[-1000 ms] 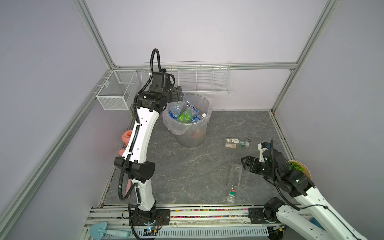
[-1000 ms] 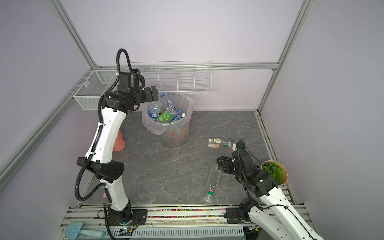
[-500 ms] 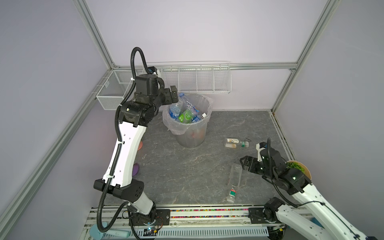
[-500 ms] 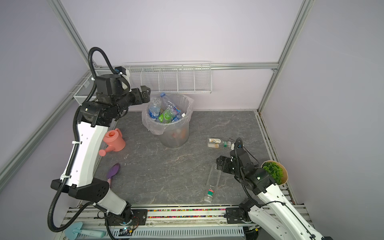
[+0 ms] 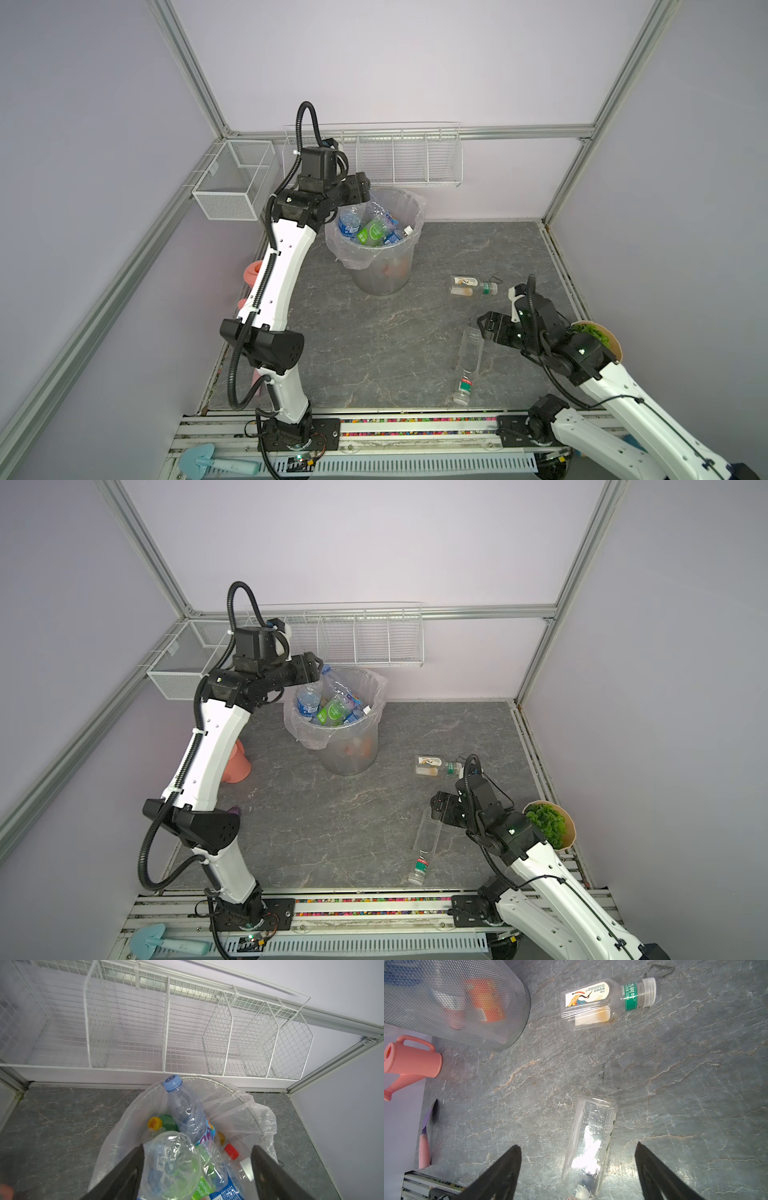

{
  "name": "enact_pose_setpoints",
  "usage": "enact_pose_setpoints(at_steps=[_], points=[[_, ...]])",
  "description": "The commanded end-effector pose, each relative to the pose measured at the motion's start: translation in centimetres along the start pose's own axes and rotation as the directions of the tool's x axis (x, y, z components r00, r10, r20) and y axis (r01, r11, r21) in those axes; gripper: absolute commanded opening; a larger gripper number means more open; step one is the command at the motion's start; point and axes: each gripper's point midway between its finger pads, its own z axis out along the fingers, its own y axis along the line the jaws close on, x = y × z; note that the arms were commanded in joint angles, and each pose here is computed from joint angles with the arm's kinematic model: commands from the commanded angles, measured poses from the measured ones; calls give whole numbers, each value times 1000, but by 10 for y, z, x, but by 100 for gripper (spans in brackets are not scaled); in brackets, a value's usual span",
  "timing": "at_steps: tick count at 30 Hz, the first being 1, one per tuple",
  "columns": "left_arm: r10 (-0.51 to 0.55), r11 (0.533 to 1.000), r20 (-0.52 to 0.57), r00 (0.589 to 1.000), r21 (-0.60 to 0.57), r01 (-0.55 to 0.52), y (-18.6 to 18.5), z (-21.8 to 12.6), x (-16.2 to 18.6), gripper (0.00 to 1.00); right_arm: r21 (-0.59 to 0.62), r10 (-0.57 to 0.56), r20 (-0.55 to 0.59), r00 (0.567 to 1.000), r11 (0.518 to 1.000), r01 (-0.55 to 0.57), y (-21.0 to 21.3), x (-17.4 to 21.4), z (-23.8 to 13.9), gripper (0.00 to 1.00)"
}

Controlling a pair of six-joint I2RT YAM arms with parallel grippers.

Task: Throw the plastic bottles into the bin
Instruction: 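Lower the blue-label bottle into the bin and open the left gripper, then draw the left gripper back while the right gripper reaches toward the bird-label bottle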

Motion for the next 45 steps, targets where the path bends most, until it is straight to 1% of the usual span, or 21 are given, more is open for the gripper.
enact_pose_setpoints(at_steps=[1, 5, 11, 14, 20, 23, 27, 32, 35, 41, 45], points=[[-44, 997, -50, 998, 61, 47, -8, 9, 6, 80, 15, 11, 3, 1000, 1000, -11, -2, 1, -1, 88], [-75, 997, -120, 990, 25, 78, 5, 32, 29, 78, 21, 11, -2, 1000, 1000, -10, -4, 3, 1, 88], [-151, 988, -161, 975, 0, 153, 34, 57, 48, 77, 24, 8, -8, 1000, 1000, -8, -5, 5, 2, 88], [-135, 990, -169, 976, 15, 140, 34, 62, 50, 77, 20, 8, -3, 1000, 1000, -8, -5, 4, 0, 88], [-138, 990, -163, 977, 15, 143, 35, 66, 46, 77, 13, 11, 5, 1000, 1000, -11, -4, 2, -4, 88], [-128, 989, -164, 978, 49, 137, 28, 61, 42, 77, 16, 6, 8, 1000, 1000, -6, -4, 2, -6, 88], [-123, 989, -92, 988, 76, 130, 19, 38, 18, 77, 22, -2, 21, 1000, 1000, 1, -5, -1, -9, 88], [-102, 991, 34, 994, 85, 99, 9, -11, -20, 77, 34, -16, 24, 1000, 999, 16, -3, -6, -9, 88], [-97, 992, 80, 992, 92, 89, 4, -38, -32, 77, 30, -19, 18, 1000, 999, 18, 0, -8, -6, 88], [-90, 991, 159, 983, 110, 73, 1, -86, -31, 77, 39, -27, 1, 1000, 999, 27, 3, -9, 1, 88], [-90, 992, 211, 973, 108, 69, 4, -115, -21, 78, 61, -43, -19, 999, 997, 44, 5, -12, 5, 88]])
